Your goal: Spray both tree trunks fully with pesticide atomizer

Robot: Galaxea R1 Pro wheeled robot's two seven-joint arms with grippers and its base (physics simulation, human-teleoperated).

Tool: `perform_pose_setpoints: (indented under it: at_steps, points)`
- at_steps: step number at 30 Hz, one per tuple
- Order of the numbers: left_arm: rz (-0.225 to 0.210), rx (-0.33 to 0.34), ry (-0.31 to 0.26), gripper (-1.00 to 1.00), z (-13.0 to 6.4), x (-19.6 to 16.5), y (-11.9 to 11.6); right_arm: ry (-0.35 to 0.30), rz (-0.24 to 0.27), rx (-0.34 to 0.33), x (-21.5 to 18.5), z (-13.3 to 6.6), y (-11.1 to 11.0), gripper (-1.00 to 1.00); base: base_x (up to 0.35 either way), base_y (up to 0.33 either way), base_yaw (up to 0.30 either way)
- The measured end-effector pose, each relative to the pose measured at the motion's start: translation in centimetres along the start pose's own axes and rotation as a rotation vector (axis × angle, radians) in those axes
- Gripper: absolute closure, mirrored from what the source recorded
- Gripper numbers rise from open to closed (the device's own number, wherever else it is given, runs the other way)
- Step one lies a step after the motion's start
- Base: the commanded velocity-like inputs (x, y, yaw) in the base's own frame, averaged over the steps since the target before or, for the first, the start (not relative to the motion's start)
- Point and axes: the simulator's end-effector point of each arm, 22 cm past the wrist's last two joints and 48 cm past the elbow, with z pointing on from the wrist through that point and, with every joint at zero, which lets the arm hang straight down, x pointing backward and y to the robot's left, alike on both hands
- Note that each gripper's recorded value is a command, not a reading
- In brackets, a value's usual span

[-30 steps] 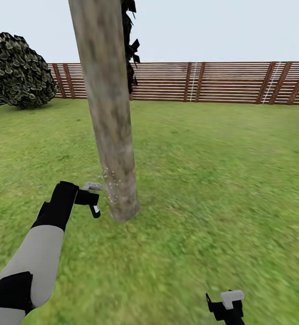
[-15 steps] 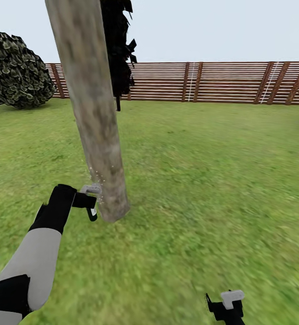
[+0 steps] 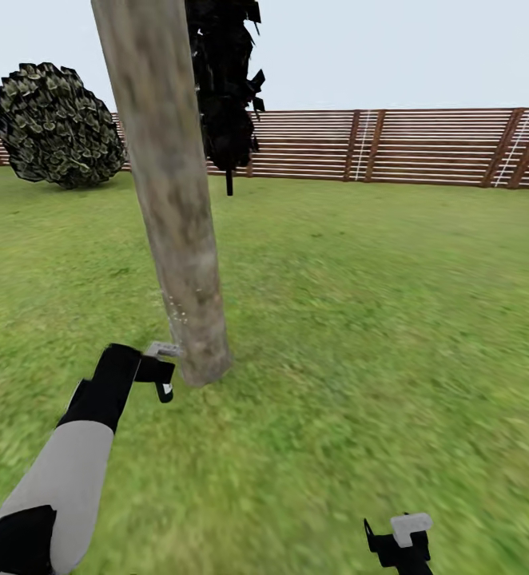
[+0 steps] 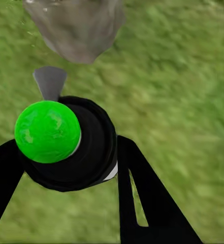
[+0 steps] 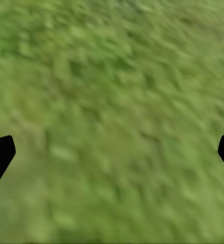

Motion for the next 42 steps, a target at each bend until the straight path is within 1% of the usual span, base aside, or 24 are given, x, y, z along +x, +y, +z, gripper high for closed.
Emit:
perform_pose_setpoints:
  at_steps: [3,5,8,9,10,11,12,14,16,18,20,23,24,25,28,29,31,33,36,37,38,39,41,42]
  points:
    - [0.003,0.0,-0.001,1.0,0.1,-0.1,-0.3,0.0,0.0,0.0,0.0,0.0,0.0,-1.0,0.0,-0.271,0.015]
    - [0.0,-0.011,0.005,1.0,0.1,0.4,0.3,0.0,0.0,0.0,0.0,0.0,0.0,-1.0,0.0,-0.271,0.003]
    - [-0.017,-0.018,0.02,1.0,0.3,1.7,1.1,0.0,-0.001,0.001,0.0,0.0,-0.1,-1.0,0.0,-0.271,0.001]
    - [-0.025,-0.04,0.032,1.0,0.4,2.9,2.6,0.0,-0.001,0.001,0.0,0.0,-0.1,-1.0,0.0,-0.271,0.0]
    - [-0.028,-0.051,0.025,1.0,0.3,3.2,3.6,0.0,-0.001,0.0,0.0,0.0,-0.1,-1.0,0.0,-0.271,0.0]
    - [-0.018,-0.056,0.007,1.0,0.3,3.2,4.3,0.0,-0.001,0.001,0.0,0.0,-0.1,-1.0,0.0,-0.271,0.0]
    - [-0.016,-0.054,0.004,1.0,0.5,3.5,4.3,0.0,-0.001,0.001,0.0,0.0,-0.1,-1.0,0.0,-0.271,0.0]
    - [-0.009,-0.04,0.008,1.0,1.0,4.2,3.7,0.0,-0.001,0.0,0.0,0.0,0.0,-1.0,0.015,-0.271,0.061]
    - [-0.01,-0.021,0.006,1.0,1.3,4.1,2.5,0.0,0.0,0.0,0.0,0.0,0.0,-1.0,0.065,-0.271,0.191]
    - [-0.009,-0.003,0.001,1.0,1.6,3.8,0.9,0.001,0.0,0.0,0.0,0.0,0.0,-1.0,0.13,-0.259,0.256]
    - [-0.008,-0.01,-0.001,1.0,1.7,3.7,0.5,0.001,0.0,-0.001,0.0,0.0,0.0,-1.0,0.196,-0.219,0.272]
    - [-0.009,-0.018,0.0,1.0,1.7,3.7,0.6,0.001,-0.001,-0.001,0.1,0.0,0.1,-1.0,0.229,-0.188,0.201]
    - [-0.008,-0.03,0.004,1.0,1.7,4.0,1.3,0.001,-0.001,-0.002,0.1,0.0,0.1,-1.0,0.24,-0.177,0.059]
    - [-0.02,-0.04,0.008,1.0,1.6,4.4,2.1,0.001,-0.001,-0.001,0.1,0.0,0.0,-1.0,0.242,-0.175,0.03]
    - [-0.078,-0.074,0.024,1.0,1.4,6.4,5.1,0.001,0.0,-0.001,0.1,0.0,0.0,-1.0,0.243,-0.174,0.011]
    - [-0.093,-0.073,0.03,1.0,1.5,6.9,5.5,0.001,0.0,0.0,0.1,0.0,0.0,-1.0,0.243,-0.174,0.003]
    - [-0.103,-0.055,0.052,1.0,2.1,8.0,4.8,0.001,0.0,0.0,0.1,0.0,0.0,-1.0,0.243,-0.174,0.001]
    - [-0.102,-0.042,0.061,1.0,2.5,8.4,4.2,0.001,0.0,0.0,0.1,0.0,-0.1,-1.0,0.243,-0.174,0.003]
    - [-0.106,0.004,0.062,1.0,3.2,8.2,1.2,0.001,-0.001,0.0,0.0,0.0,0.0,-1.0,0.243,-0.174,0.117]
    - [-0.102,0.005,0.061,1.0,3.3,8.1,0.8,0.001,-0.001,0.0,0.1,0.0,0.0,-1.0,0.244,-0.174,0.214]
    - [-0.1,0.002,0.061,1.0,3.3,8.1,0.6,0.001,-0.001,-0.001,0.1,0.0,0.0,-1.0,0.244,-0.173,0.257]
    - [-0.1,-0.017,0.061,1.0,3.4,8.1,0.9,0.001,0.0,-0.001,0.1,0.0,0.0,-1.0,0.249,-0.172,0.267]
    - [-0.1,-0.044,0.063,1.0,3.3,8.2,1.9,0.001,-0.001,-0.001,0.0,0.0,0.0,-1.0,0.259,-0.17,0.238]
    - [-0.098,-0.06,0.065,1.0,3.1,8.4,2.8,0.001,-0.001,-0.002,0.0,0.0,0.1,-1.0,0.267,-0.169,0.14]
